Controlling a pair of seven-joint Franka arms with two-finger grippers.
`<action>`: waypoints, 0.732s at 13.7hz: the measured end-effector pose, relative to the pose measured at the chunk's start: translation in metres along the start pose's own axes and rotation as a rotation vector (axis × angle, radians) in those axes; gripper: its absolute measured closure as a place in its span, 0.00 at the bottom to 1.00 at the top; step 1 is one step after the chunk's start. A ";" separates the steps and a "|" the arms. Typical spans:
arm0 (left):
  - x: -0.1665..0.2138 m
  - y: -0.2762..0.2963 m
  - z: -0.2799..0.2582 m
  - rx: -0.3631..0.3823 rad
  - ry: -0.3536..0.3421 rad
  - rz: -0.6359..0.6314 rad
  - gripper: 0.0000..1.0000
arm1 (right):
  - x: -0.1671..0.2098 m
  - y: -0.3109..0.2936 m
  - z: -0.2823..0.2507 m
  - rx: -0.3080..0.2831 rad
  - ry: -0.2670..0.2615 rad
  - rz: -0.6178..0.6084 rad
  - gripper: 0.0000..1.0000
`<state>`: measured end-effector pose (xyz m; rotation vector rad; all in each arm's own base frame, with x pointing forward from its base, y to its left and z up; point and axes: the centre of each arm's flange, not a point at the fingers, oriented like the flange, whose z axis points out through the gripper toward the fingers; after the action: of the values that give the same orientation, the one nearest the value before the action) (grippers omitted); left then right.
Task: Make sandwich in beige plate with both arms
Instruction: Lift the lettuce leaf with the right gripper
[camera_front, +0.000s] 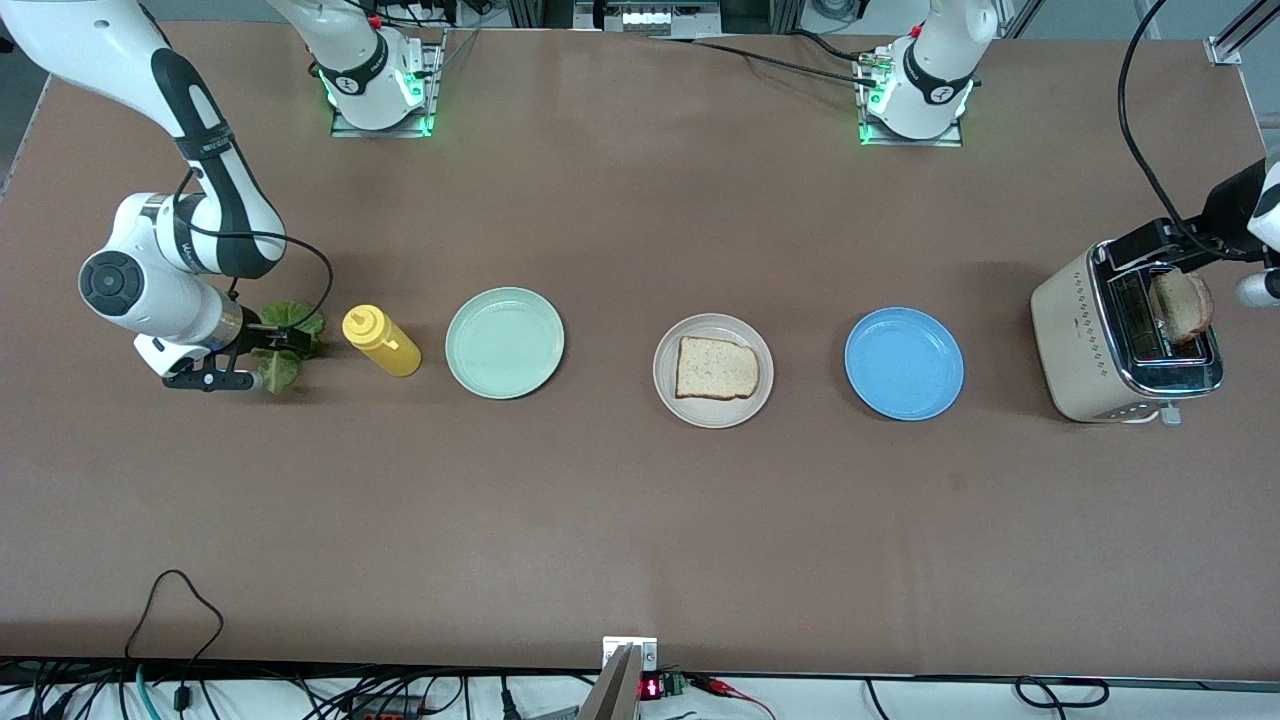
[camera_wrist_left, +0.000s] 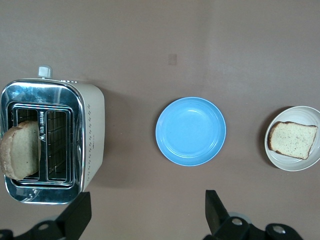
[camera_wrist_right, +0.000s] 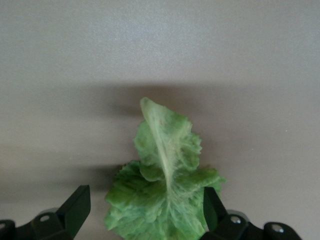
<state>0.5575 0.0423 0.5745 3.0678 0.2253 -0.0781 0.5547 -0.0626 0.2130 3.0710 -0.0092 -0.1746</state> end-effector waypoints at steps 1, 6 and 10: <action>0.000 0.000 0.000 0.000 0.000 0.000 0.00 | 0.000 0.001 0.000 -0.007 0.002 -0.006 0.00; 0.000 0.000 0.000 0.000 0.000 0.000 0.00 | 0.004 0.011 0.006 -0.042 0.030 -0.030 0.00; 0.000 0.000 0.000 0.000 0.000 0.000 0.00 | 0.009 0.016 0.017 -0.050 0.037 -0.036 0.00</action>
<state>0.5575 0.0423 0.5744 3.0677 0.2253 -0.0785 0.5616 -0.0797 0.1966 3.0257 0.0518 -0.1180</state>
